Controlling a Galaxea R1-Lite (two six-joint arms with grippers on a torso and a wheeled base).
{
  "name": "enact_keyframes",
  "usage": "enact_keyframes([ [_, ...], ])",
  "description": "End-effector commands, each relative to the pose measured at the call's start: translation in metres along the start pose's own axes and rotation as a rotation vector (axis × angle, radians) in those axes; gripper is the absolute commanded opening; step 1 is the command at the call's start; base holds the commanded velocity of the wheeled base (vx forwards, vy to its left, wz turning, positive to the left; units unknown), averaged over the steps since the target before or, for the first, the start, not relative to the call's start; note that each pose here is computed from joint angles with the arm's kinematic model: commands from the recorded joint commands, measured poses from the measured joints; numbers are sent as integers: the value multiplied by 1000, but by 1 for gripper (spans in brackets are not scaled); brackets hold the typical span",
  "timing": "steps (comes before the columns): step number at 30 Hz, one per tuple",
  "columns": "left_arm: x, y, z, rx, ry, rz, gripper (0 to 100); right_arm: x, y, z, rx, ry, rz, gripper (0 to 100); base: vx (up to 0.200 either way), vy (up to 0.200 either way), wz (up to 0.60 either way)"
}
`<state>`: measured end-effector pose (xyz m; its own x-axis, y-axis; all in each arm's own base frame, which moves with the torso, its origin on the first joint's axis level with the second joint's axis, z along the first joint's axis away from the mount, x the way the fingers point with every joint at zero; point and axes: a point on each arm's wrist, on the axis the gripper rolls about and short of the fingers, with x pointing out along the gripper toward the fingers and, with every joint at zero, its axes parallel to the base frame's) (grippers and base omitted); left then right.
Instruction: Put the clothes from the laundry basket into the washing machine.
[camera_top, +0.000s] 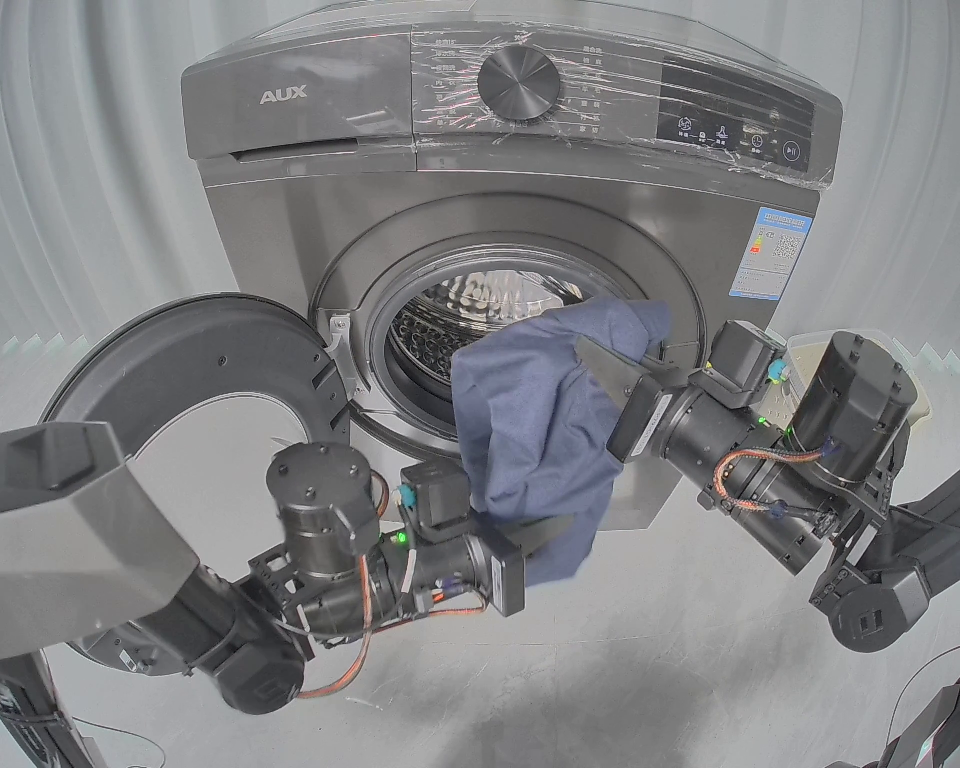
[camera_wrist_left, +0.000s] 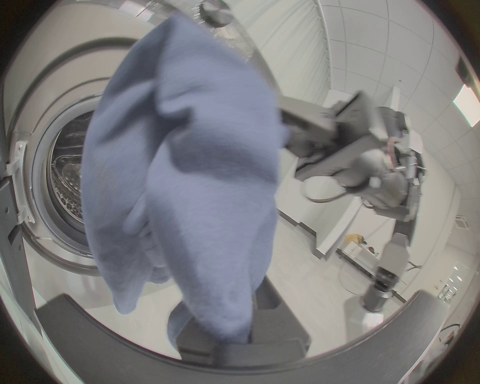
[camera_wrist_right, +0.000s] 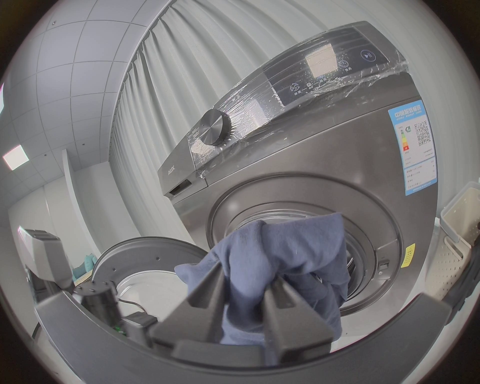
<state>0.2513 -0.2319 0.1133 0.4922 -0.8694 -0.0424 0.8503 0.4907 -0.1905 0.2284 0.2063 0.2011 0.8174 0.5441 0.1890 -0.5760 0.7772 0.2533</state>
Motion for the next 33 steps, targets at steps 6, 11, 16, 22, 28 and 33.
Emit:
enact_keyframes([
  [6, -49, -42, 30, 33, -78, -86, 0, -7, -5, -20, 33, 82, 17, 100, 0, 0, 0],
  [11, -54, -28, 40, 50, -148, -49, 0, -14, -7, -27, 26, 119, 13, 100, 0, 0, 0],
  [16, -56, -17, 42, 63, -192, -10, 0, -17, -18, -27, 12, 127, -30, 100, 0, 0, 0],
  [22, -59, -9, 50, 92, -274, 22, 0, -28, -40, -25, -7, 175, -111, 100, 0, 0, 0],
  [28, -66, -10, 56, 103, -296, 27, 0, -41, -57, -38, -40, 246, -171, 100, 0, 0, 0],
  [33, -67, -7, 59, 105, -306, 36, 0, -50, -70, -44, -45, 286, -218, 100, 0, 0, 0],
])
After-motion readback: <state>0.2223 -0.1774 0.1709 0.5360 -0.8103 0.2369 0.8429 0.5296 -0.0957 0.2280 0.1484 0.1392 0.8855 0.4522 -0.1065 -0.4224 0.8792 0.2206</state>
